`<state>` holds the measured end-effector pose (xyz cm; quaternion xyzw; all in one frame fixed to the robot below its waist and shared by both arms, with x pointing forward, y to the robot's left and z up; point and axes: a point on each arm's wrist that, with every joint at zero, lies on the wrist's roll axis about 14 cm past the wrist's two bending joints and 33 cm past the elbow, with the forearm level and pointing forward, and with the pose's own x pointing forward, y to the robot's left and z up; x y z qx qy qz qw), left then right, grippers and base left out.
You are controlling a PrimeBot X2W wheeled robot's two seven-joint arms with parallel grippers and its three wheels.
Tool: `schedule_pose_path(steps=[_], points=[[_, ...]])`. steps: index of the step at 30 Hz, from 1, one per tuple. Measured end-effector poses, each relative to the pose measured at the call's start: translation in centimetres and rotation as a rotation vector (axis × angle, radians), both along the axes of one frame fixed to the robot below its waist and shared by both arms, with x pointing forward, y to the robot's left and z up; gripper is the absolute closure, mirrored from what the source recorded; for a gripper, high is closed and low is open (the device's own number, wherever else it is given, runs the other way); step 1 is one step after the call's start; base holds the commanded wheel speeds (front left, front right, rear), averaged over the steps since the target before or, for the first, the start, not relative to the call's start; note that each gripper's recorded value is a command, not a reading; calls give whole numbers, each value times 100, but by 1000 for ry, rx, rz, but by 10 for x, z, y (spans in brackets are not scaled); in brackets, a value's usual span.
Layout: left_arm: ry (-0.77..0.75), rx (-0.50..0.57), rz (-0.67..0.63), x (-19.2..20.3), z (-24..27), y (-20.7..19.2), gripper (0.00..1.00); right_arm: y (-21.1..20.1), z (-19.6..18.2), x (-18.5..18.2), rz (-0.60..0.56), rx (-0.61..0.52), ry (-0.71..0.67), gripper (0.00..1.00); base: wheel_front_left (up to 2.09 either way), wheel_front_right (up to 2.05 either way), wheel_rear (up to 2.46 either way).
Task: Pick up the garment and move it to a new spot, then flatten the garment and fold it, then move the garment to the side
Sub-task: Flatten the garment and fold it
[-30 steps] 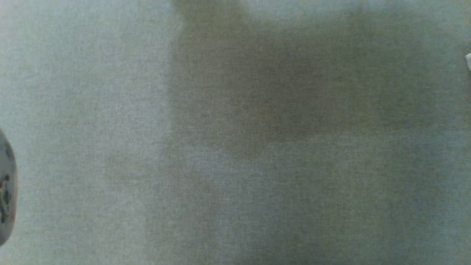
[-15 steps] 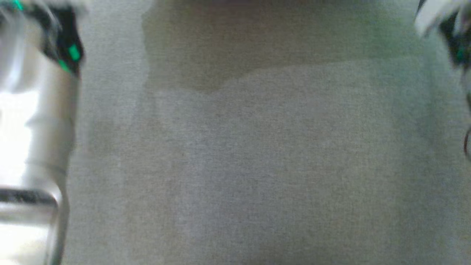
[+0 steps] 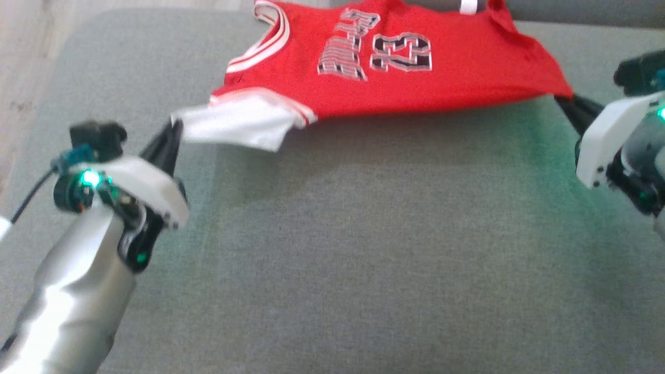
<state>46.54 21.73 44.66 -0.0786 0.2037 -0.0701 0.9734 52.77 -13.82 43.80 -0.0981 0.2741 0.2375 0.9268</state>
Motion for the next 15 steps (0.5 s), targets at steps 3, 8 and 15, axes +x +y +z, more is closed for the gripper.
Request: schedule_pose_path(steps=[3, 8, 15], points=[[60, 23, -46, -27, -7, 1, 100, 0, 1, -17, 11, 3, 40, 100, 0, 0, 0], [90, 45, -83, -60, 0, 6, 100, 1, -4, -55, 31, 9, 154, 100, 0, 0, 0], [133, 37, -105, -108, 5, 1, 100, -4, -8, -108, 60, 12, 287, 100, 0, 0, 0]])
